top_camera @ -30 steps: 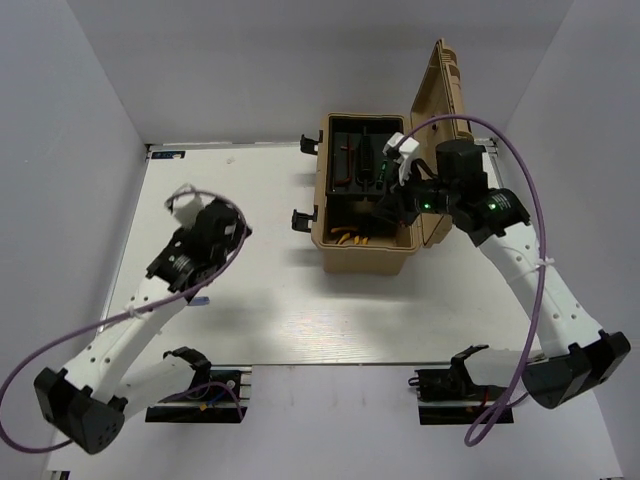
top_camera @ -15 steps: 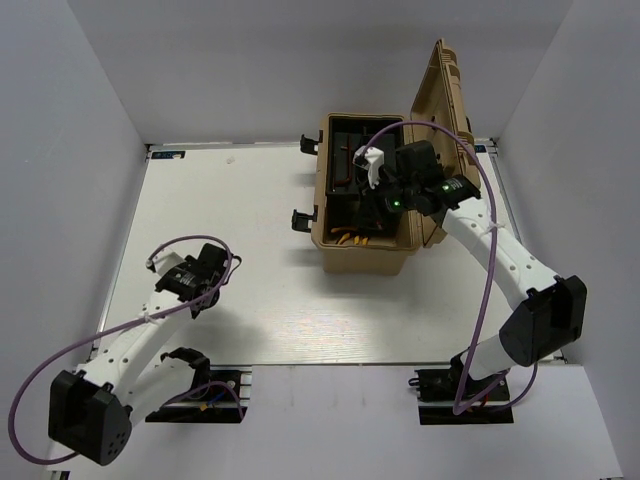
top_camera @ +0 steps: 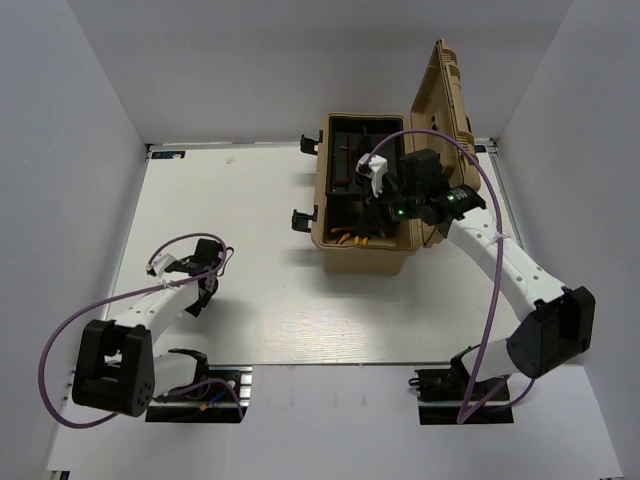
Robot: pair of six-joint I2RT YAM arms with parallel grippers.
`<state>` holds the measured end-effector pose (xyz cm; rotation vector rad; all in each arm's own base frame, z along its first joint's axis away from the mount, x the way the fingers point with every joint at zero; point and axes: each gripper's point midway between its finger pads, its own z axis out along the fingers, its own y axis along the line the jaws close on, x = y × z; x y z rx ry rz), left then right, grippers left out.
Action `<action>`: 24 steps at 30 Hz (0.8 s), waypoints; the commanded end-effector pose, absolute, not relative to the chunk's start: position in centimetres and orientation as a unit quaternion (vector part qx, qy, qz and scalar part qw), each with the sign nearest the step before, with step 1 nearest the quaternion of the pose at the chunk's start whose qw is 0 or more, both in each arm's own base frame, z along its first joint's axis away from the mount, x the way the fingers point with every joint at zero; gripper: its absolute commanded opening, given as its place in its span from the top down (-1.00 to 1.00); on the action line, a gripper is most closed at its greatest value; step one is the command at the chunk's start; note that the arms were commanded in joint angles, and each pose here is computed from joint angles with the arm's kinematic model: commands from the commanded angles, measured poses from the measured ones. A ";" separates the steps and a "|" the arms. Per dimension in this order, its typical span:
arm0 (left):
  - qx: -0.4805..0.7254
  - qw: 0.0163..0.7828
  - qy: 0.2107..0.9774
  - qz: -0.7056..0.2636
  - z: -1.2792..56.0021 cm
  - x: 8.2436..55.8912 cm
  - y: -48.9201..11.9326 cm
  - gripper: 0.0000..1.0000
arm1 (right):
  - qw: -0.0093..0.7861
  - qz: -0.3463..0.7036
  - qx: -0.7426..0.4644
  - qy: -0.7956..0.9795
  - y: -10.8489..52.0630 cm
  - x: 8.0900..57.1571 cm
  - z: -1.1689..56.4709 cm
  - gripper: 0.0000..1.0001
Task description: Sort the tools into containers
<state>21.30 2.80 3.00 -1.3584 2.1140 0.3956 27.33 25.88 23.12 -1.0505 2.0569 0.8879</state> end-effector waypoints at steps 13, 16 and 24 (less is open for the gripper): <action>-0.540 0.269 0.785 0.142 1.2 22.8 4.7 0.20 | 0.372 0.345 -0.416 0.755 25.3 26.0 25.6 0.73; -0.544 0.273 0.781 0.140 1.5 22.8 4.9 0.39 | 0.373 0.347 -0.415 0.753 25.2 25.7 25.8 0.73; -0.456 0.366 0.810 0.037 7.9 28.5 3.0 1.00 | 0.385 0.344 -0.443 0.733 24.6 24.3 26.8 -0.81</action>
